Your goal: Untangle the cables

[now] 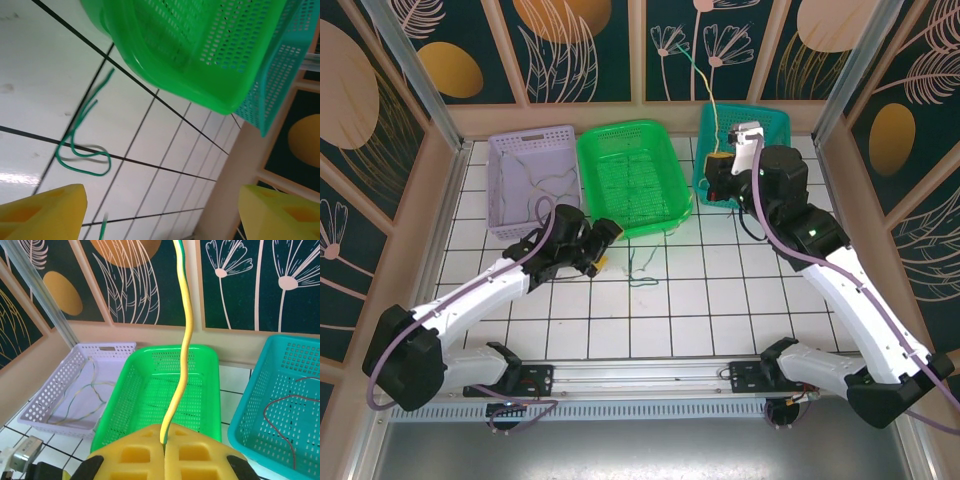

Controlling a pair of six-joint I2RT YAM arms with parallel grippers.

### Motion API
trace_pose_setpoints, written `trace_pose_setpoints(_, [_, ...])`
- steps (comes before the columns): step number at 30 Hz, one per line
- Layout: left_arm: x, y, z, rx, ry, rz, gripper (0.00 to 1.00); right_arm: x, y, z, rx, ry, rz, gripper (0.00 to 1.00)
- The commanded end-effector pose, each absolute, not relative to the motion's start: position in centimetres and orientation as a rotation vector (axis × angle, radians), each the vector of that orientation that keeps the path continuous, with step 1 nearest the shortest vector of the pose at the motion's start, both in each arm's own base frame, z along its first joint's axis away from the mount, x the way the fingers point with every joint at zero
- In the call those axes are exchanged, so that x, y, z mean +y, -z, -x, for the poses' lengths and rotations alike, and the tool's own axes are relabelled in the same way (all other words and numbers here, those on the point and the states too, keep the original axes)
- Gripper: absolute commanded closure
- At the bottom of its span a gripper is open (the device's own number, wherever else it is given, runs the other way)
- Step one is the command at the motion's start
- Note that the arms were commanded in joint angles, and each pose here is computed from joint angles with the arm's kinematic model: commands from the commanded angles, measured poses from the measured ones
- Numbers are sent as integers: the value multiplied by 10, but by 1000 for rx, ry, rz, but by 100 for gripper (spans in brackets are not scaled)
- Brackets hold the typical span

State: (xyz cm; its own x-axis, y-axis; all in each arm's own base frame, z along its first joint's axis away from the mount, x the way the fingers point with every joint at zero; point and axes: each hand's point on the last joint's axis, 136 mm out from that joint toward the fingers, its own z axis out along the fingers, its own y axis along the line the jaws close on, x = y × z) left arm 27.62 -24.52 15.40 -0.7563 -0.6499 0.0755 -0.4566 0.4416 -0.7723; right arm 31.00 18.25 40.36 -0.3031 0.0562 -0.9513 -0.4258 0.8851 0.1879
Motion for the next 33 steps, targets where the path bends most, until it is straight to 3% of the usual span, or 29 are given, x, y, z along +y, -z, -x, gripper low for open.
trace_pose_setpoints(1, [-258,-156,-276,2479,1295,1000,22,179,-420,-313,1758,-527,210,100])
trace_pose_setpoints(9, [-256,-142,-273,2517,1244,1019,26,181,-428,-316,1730,-560,178,100])
trace_pose_setpoints(13, [-259,-141,-277,2482,1289,1053,42,182,-433,-316,1718,-579,165,100])
trace_pose_setpoints(16, [-264,-140,-279,2461,1346,1085,45,181,-433,-317,1716,-580,158,100])
trace_pose_setpoints(22, [-262,-142,-282,2430,1348,1120,70,182,-433,-317,1718,-581,165,100])
trace_pose_setpoints(26, [-259,-137,-279,2423,1352,1160,72,181,-432,-315,1723,-574,170,100])
trace_pose_setpoints(33, [-249,-134,-280,2363,1355,1243,85,177,-430,-309,1731,-575,173,100])
